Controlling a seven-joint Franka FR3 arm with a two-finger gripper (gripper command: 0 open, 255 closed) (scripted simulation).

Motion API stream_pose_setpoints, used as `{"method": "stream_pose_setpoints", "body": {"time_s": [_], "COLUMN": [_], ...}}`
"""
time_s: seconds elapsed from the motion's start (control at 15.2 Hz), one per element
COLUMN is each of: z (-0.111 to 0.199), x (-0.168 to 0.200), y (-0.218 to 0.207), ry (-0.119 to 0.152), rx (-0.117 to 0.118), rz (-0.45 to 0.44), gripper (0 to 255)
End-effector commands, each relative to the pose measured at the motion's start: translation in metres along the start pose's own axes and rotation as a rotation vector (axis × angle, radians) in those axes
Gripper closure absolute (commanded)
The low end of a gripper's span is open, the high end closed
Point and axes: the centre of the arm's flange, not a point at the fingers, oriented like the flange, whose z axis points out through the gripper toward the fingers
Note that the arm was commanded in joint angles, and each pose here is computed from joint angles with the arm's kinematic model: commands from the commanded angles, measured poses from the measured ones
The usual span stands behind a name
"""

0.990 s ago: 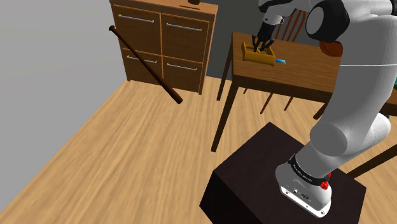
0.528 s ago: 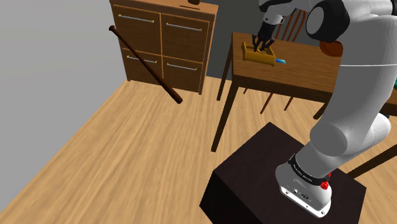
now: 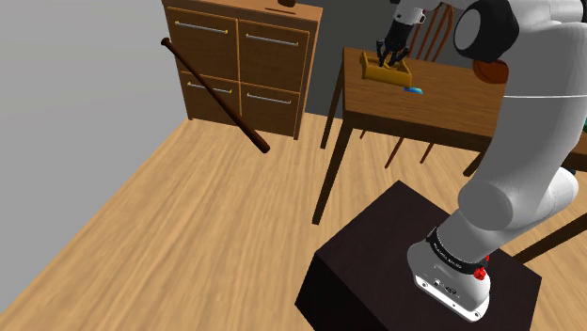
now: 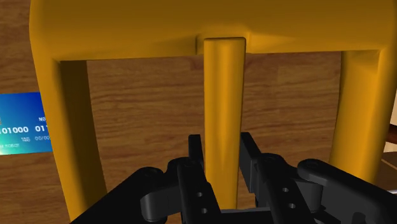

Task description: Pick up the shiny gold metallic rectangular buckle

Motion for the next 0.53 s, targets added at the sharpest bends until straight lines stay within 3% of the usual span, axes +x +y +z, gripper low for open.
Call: {"method": "stream_pose_setpoints", "body": {"time_s": [0.0,0.46], "z": [-0.012,-0.039], "x": [0.000,0.000], "y": [-0.001,-0.002], "ry": [0.000,0.000], "rx": [0.000,0.000], "rz": [0.000,0.000], "gripper": [255,255]}}
